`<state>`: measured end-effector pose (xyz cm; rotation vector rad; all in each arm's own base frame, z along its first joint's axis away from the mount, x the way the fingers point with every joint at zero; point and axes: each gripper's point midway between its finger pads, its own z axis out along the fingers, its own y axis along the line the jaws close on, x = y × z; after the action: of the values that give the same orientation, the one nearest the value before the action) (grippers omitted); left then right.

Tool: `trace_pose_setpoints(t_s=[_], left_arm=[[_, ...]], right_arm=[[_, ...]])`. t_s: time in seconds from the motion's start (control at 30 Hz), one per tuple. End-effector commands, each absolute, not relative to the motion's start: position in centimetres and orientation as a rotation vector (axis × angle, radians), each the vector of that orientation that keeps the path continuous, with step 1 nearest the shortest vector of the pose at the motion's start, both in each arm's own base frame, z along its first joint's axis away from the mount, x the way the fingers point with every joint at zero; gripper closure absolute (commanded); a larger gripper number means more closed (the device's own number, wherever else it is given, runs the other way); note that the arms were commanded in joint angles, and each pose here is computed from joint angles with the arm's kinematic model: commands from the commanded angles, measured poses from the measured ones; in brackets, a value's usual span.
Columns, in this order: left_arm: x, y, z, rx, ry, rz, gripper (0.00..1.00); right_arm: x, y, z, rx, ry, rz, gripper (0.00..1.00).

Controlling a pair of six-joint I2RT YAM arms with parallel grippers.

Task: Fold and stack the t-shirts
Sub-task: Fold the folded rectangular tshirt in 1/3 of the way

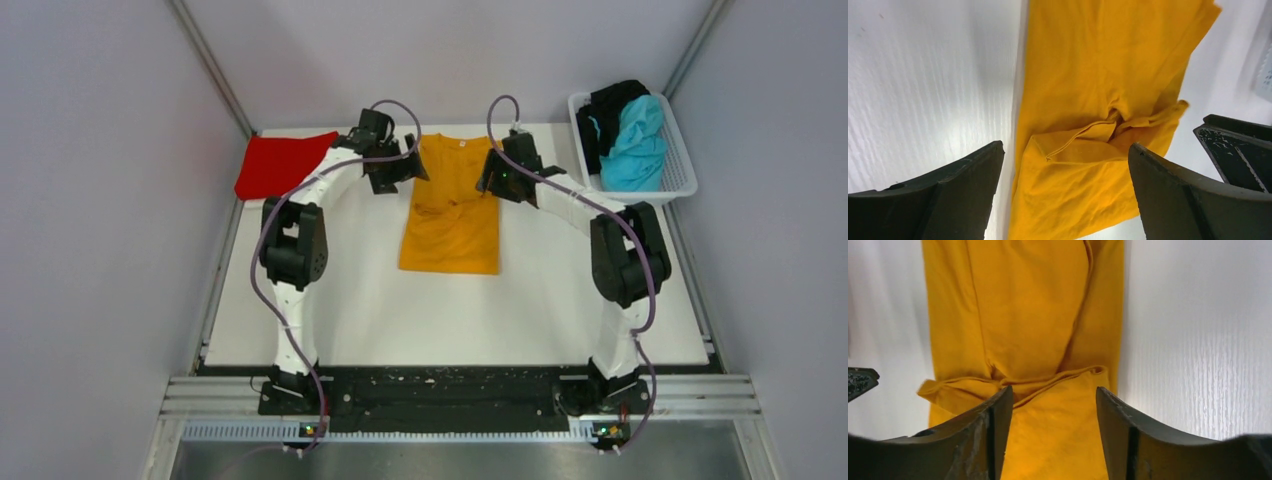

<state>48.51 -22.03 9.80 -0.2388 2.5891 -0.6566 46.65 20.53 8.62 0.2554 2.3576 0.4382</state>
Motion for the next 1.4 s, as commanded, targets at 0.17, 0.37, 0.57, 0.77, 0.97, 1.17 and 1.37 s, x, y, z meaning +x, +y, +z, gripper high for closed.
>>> trace_pose_setpoints(t_s=[0.17,0.37,0.57,0.77,0.97,1.17,1.37], left_arm=[[46.5,-19.7,14.5,-0.262,2.51,-0.627,0.01],[39.9,-17.9,11.5,-0.368,2.588,-0.609,0.01],[34.8,-16.5,9.7,-0.468,2.596,-0.617,0.01],[31.5,-16.0,7.7,-0.545,2.63,-0.622,0.01],[30.1,-16.0,7.6,-0.554,2.621,-0.647,0.01],[30.7,-16.2,7.5,-0.53,2.62,-0.639,0.01],[34.5,-16.6,7.7,-0.51,2.611,-0.589,0.05]], right_arm=[[44.9,21.5,13.2,0.073,2.298,0.57,0.02],[38.7,24.7,11.5,-0.183,2.336,0.724,0.01],[36.5,31.8,11.3,-0.483,2.29,0.885,0.01],[41.7,35.2,9.2,-0.409,2.281,0.9,0.01],[50.1,35.3,7.8,-0.205,2.281,0.797,0.01],[52.4,34.3,12.3,-0.164,2.192,0.822,0.01],[46.9,31.6,14.5,-0.237,2.201,0.834,0.01]])
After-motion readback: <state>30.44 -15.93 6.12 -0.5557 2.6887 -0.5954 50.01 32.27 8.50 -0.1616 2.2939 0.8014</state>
